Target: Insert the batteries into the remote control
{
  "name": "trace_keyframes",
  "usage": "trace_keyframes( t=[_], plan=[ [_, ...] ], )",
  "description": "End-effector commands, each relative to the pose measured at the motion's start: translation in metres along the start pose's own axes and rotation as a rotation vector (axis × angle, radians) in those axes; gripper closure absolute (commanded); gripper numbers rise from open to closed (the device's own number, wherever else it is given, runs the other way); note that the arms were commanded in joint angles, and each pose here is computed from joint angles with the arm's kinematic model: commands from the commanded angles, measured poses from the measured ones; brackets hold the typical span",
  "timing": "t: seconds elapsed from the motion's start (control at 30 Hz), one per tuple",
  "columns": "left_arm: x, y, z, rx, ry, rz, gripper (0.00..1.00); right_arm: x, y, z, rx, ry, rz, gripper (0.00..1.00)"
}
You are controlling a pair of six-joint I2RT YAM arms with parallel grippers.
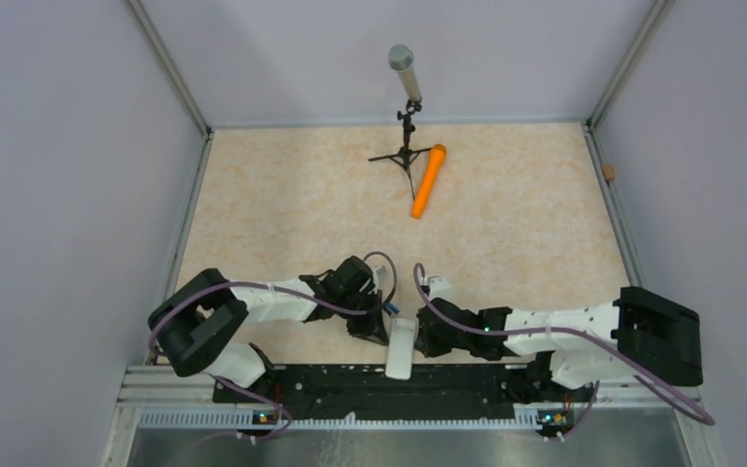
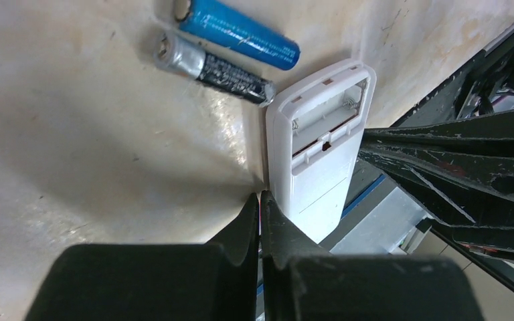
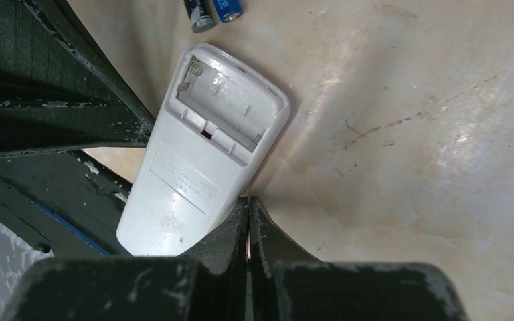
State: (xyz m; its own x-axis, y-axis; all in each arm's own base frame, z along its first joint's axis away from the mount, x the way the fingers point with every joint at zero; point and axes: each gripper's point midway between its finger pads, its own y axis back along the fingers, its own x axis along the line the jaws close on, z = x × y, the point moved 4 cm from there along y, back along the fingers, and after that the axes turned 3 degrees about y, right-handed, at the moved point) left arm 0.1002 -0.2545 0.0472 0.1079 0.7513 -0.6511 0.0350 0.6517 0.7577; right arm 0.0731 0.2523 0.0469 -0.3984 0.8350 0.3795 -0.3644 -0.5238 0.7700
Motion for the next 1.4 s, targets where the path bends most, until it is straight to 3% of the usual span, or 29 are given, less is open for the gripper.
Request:
trace_keyframes(
  t=[0.0, 0.57, 0.73, 0.97, 1.37],
  plan=[
    [-0.029, -0.003, 0.015, -0.033, -0.045, -0.086, 1.00, -0.001, 0.003, 0.009, -0.031, -0.030, 0.010, 1.00],
    [-0.018, -0.001, 0.008, -0.055, -0.033, -0.051, 1.00, -0.006, 0.007, 0.023, -0.024, 0.023, -0.051, 1.00],
    [-0.011, 0.005, 0.005, -0.061, -0.038, -0.008, 0.93, -0.007, 0.015, 0.034, -0.040, 0.058, -0.097, 0.98],
    [-0.002, 0.020, 0.002, -0.107, -0.048, 0.052, 0.91, -0.002, 0.027, 0.058, -0.096, 0.111, -0.119, 0.94],
    [-0.005, 0.051, 0.014, -0.263, -0.062, 0.077, 0.67, 0.021, 0.014, 0.104, -0.126, 0.205, -0.073, 0.70]
  ],
)
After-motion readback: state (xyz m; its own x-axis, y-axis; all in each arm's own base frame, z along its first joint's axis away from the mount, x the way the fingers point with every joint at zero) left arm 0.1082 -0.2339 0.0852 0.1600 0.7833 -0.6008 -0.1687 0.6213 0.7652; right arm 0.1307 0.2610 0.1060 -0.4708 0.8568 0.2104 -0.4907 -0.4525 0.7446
